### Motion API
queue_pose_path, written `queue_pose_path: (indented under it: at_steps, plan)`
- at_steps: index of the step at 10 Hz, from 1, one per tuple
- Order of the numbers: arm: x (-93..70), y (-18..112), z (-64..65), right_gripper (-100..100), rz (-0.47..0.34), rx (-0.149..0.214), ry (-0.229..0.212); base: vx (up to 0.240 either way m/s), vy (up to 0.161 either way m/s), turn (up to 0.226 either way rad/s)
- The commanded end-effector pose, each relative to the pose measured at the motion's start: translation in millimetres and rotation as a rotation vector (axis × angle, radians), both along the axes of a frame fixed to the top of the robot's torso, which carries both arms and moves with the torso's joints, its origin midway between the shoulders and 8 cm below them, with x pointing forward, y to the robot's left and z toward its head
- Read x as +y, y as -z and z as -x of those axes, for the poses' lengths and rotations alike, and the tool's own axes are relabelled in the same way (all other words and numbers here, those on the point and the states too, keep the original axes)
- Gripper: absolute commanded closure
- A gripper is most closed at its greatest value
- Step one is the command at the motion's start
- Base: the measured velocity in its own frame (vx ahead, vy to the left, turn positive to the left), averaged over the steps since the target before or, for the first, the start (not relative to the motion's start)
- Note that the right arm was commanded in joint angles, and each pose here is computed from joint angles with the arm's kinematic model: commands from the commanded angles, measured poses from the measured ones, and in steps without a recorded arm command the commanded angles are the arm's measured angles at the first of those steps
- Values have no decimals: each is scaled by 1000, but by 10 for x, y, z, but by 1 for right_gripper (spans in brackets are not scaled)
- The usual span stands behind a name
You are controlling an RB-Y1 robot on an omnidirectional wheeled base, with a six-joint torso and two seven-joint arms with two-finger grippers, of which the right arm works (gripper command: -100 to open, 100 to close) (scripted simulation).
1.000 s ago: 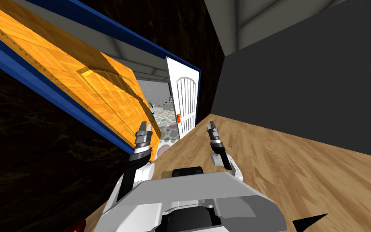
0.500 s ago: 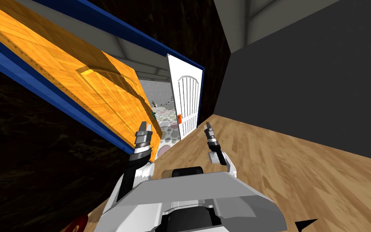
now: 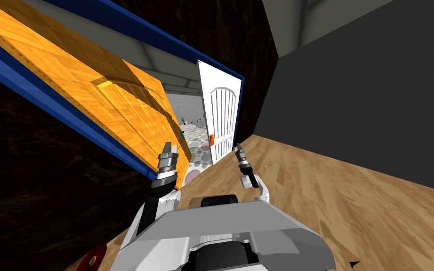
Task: Push the door open
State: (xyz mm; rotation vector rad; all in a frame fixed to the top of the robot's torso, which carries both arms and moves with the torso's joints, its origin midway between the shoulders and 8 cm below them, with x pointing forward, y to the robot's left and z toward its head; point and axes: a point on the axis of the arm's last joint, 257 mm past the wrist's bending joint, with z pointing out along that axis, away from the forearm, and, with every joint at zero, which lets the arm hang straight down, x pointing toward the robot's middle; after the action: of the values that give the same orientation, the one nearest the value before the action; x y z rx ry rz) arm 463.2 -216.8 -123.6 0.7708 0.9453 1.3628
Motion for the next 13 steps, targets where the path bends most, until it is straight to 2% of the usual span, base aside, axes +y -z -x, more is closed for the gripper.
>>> queue_pose_path:
  at_steps: [1, 2, 3, 6, 7, 12, 13]
  plan:
    - [75, 134, -93, -100, -5, 30, -19, 84, -47, 103]
    - [122, 206, -149, -100, -8, 48, -30, 98, -50, 110]
    - [122, 217, -150, -100, -8, 51, -30, 66, -32, 38]
    - [270, 430, -305, -100, -16, 105, -63, 65, -41, 94]
    - [270, 434, -306, -100, -16, 106, -63, 60, -32, 42]
    - [525, 781, -530, -100, -24, 197, -114, 78, -44, 99]
    - [525, 781, -530, -100, -24, 197, -114, 69, -38, 37]
